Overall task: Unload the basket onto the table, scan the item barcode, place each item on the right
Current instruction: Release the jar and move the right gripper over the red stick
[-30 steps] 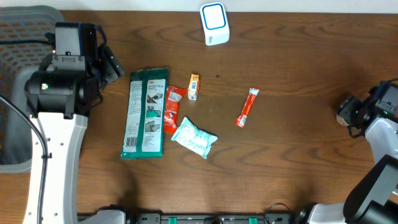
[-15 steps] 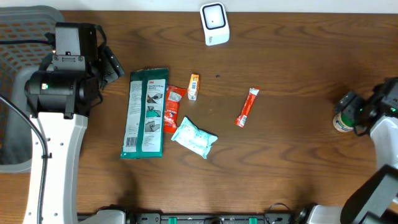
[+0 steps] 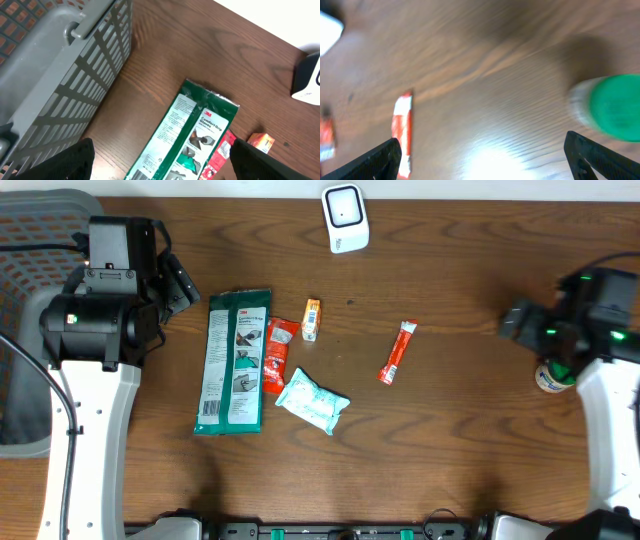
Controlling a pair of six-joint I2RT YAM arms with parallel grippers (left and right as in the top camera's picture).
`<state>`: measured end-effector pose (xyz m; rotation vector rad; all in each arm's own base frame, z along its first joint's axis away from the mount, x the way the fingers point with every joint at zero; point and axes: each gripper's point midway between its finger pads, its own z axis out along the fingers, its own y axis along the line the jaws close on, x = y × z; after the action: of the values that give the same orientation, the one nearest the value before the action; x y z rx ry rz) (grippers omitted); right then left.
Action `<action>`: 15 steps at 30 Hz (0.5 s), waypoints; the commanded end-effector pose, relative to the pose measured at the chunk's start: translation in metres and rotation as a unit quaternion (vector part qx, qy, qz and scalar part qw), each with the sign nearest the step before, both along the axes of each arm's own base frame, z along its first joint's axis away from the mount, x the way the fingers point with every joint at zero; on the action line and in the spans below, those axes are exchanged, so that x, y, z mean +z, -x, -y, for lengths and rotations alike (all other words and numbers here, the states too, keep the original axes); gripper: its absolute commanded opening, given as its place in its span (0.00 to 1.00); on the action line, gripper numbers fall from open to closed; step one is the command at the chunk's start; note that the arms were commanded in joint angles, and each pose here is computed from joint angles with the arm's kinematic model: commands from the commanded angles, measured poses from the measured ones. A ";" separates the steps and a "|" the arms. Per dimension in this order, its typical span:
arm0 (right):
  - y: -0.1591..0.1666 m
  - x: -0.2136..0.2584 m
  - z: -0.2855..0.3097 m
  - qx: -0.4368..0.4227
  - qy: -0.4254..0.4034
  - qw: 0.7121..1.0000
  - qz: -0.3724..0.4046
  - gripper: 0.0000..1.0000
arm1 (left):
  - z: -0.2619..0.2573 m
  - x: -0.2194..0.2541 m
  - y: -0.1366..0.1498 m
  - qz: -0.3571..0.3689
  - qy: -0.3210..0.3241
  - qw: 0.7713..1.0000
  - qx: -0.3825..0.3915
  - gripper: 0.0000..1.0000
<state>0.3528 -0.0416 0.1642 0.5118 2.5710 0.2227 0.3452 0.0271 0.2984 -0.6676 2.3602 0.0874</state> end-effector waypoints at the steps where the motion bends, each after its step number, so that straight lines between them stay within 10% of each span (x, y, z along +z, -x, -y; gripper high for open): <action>1: -0.001 -0.019 -0.045 0.069 -0.014 0.997 -0.028 0.99 | -0.004 0.005 -0.001 0.005 -0.005 1.000 0.005 0.87; 6: -0.013 -0.035 -0.115 0.147 -0.036 0.988 -0.027 0.99 | -0.004 0.005 -0.001 0.005 -0.005 1.000 0.005 0.87; 15: -0.037 -0.102 -0.173 0.146 0.002 0.988 -0.053 0.66 | -0.004 0.005 -0.001 0.005 -0.005 1.000 0.005 0.87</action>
<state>0.3903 0.1364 0.0920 0.0247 2.6904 0.4058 0.3452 0.0272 0.2984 -0.6678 2.3604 0.0880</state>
